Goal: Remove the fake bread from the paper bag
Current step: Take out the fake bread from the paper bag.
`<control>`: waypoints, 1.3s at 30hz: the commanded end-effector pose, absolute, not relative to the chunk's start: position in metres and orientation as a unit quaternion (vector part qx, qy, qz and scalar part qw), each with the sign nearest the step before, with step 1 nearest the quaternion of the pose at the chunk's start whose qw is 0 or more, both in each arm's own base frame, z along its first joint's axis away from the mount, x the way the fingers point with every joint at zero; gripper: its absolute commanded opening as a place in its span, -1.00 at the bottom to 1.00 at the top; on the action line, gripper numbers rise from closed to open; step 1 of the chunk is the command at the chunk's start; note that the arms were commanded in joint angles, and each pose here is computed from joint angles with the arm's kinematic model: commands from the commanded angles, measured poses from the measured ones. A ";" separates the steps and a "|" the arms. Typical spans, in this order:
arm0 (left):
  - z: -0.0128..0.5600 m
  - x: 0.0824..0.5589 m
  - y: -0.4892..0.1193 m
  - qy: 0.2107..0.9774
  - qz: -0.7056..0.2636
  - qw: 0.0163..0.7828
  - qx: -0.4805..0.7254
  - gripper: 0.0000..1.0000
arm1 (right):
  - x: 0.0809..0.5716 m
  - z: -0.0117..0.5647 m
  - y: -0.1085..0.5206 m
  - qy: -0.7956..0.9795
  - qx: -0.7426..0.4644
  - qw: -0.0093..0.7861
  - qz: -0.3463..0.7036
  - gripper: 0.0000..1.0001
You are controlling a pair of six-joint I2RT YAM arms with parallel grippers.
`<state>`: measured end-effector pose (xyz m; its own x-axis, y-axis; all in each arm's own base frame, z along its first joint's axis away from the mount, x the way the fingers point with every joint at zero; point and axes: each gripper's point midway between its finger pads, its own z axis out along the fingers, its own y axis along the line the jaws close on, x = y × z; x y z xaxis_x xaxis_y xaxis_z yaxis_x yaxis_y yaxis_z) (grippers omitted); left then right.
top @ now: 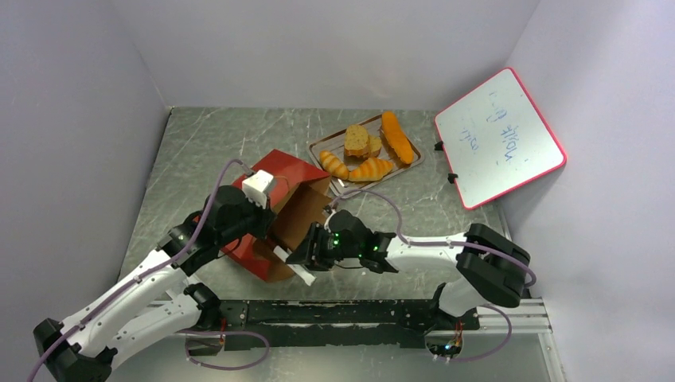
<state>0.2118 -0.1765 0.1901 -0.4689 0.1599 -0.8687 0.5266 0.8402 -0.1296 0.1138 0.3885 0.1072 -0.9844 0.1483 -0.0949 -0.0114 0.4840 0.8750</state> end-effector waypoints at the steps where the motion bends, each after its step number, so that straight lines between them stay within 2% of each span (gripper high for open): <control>1: 0.191 0.210 -0.190 0.825 -0.221 0.470 0.222 -0.86 | 0.119 0.118 0.398 0.858 0.028 0.080 0.507 -0.05; 20: 0.199 0.202 -0.186 0.818 -0.225 0.475 0.232 -0.86 | 0.114 0.104 0.401 0.856 0.063 0.012 0.512 -0.10; 26: 0.201 0.200 -0.183 0.813 -0.221 0.482 0.241 -0.86 | 0.119 0.117 0.386 0.852 0.093 0.020 0.515 -0.12; 39: 0.206 0.194 -0.190 0.798 -0.236 0.481 0.276 -0.86 | 0.141 0.107 0.374 0.854 0.135 0.007 0.502 -0.15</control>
<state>0.1988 -0.1819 0.1907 -0.4283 0.2133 -0.8781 0.6178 0.7783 -0.1123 0.1348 0.3801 0.1110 -0.9728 0.2100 0.0976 0.1850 0.4511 0.8731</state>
